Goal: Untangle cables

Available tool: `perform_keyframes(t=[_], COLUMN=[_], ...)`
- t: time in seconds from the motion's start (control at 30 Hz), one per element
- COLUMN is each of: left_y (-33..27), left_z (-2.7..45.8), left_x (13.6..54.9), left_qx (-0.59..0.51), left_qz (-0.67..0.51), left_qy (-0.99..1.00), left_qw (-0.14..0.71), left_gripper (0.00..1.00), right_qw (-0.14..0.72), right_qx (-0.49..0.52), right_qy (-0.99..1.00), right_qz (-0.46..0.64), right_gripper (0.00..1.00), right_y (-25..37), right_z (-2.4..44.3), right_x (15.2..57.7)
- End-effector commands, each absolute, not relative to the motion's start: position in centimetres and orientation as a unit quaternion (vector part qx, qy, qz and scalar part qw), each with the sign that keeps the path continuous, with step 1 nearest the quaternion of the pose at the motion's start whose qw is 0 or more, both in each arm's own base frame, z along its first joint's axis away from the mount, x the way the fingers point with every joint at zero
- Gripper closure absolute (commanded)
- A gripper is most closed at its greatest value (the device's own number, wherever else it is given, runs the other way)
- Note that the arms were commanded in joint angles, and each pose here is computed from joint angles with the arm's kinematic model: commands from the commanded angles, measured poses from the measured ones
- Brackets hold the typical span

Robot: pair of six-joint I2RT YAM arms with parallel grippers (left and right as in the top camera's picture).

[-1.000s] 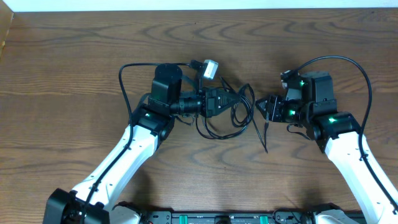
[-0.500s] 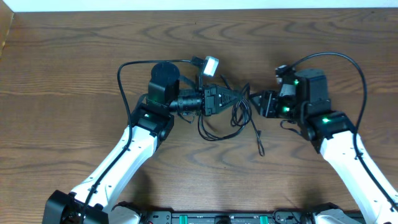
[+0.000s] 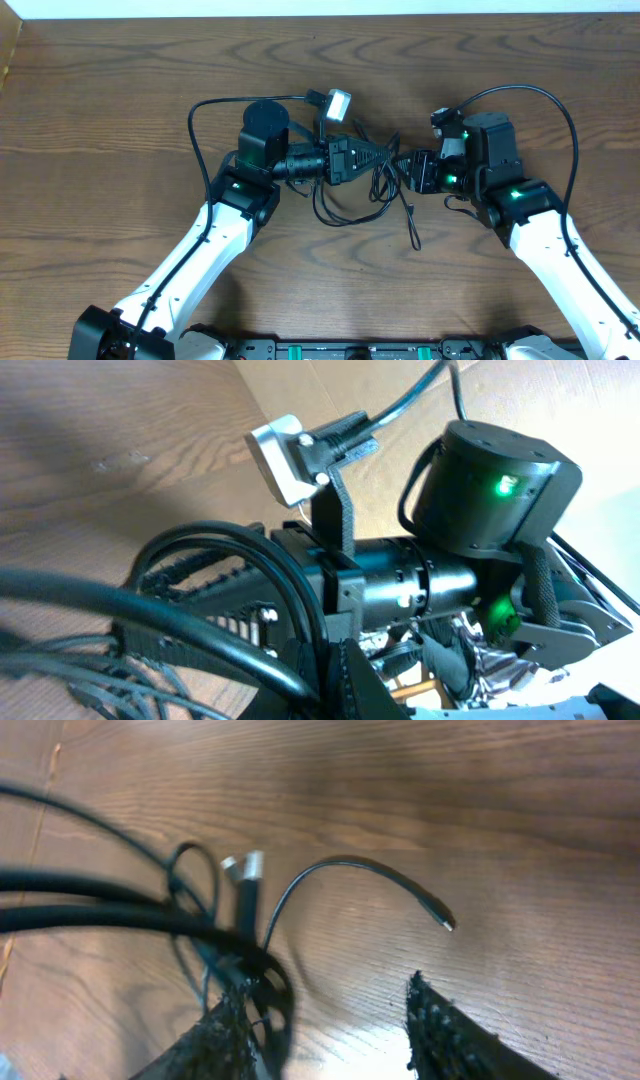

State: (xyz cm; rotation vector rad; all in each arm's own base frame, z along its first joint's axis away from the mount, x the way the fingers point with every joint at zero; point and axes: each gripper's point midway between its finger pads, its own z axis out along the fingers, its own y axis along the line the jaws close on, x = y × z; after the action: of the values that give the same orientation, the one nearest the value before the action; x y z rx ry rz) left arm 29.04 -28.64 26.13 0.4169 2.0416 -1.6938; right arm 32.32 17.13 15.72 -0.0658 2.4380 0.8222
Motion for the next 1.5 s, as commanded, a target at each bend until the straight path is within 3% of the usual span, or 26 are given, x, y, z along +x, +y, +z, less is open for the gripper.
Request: perform_keyframes(t=[0.0, 0.17, 0.5, 0.63, 0.7, 1.0, 1.13, 1.37, 1.43, 1.47], left_y=[-28.4, -29.0, -29.3, -29.2, -29.2, -29.3, -29.2, -26.6, -26.0, -25.7], left_z=[27.3, 27.7, 28.9, 29.0, 29.1, 28.8, 27.1, 21.0, 19.9, 19.5], left_x=[29.3, 27.8, 24.7, 24.0, 23.9, 24.3, 26.9, 31.6, 31.9, 32.0], left_qx=[0.160, 0.190, 0.257, 0.279, 0.284, 0.296, 0.231, 0.072, 0.052, 0.043], left_qz=[-0.609, -0.626, -0.659, -0.663, -0.663, -0.654, -0.620, -0.496, -0.472, -0.464], left_qy=[0.733, 0.719, 0.681, 0.669, 0.667, 0.664, 0.712, 0.826, 0.841, 0.847], left_qw=[0.256, 0.234, 0.191, 0.187, 0.188, 0.210, 0.236, 0.259, 0.259, 0.257], left_gripper=[0.92, 0.92, 0.92, 0.92, 0.92, 0.88, 0.85, 0.53, 0.29, 0.25], right_qw=[0.291, 0.314, 0.377, 0.396, 0.412, 0.485, 0.504, 0.515, 0.512, 0.510], right_qx=[-0.046, -0.037, 0.038, 0.047, 0.050, 0.032, 0.026, 0.010, -0.006, -0.011], right_qy=[0.899, 0.899, 0.913, 0.907, 0.900, 0.860, 0.846, 0.833, 0.829, 0.828], right_qz=[0.325, 0.304, 0.150, 0.133, 0.132, 0.157, 0.173, 0.201, 0.224, 0.233], right_gripper=[0.48, 0.47, 0.63, 0.91, 0.98, 0.99, 0.99, 0.99, 0.99, 0.99], right_y=[17.7, 17.1, 11.5, 10.8, 10.7, 11.3, 11.3, 11.6, 12.4, 12.8], right_z=[17.1, 17.2, 16.3, 16.8, 17.4, 21.9, 24.3, 26.7, 27.1, 27.2], right_x=[31.8, 32.8, 35.5, 36.2, 36.7, 37.7, 36.5, 34.2, 33.7, 33.5])
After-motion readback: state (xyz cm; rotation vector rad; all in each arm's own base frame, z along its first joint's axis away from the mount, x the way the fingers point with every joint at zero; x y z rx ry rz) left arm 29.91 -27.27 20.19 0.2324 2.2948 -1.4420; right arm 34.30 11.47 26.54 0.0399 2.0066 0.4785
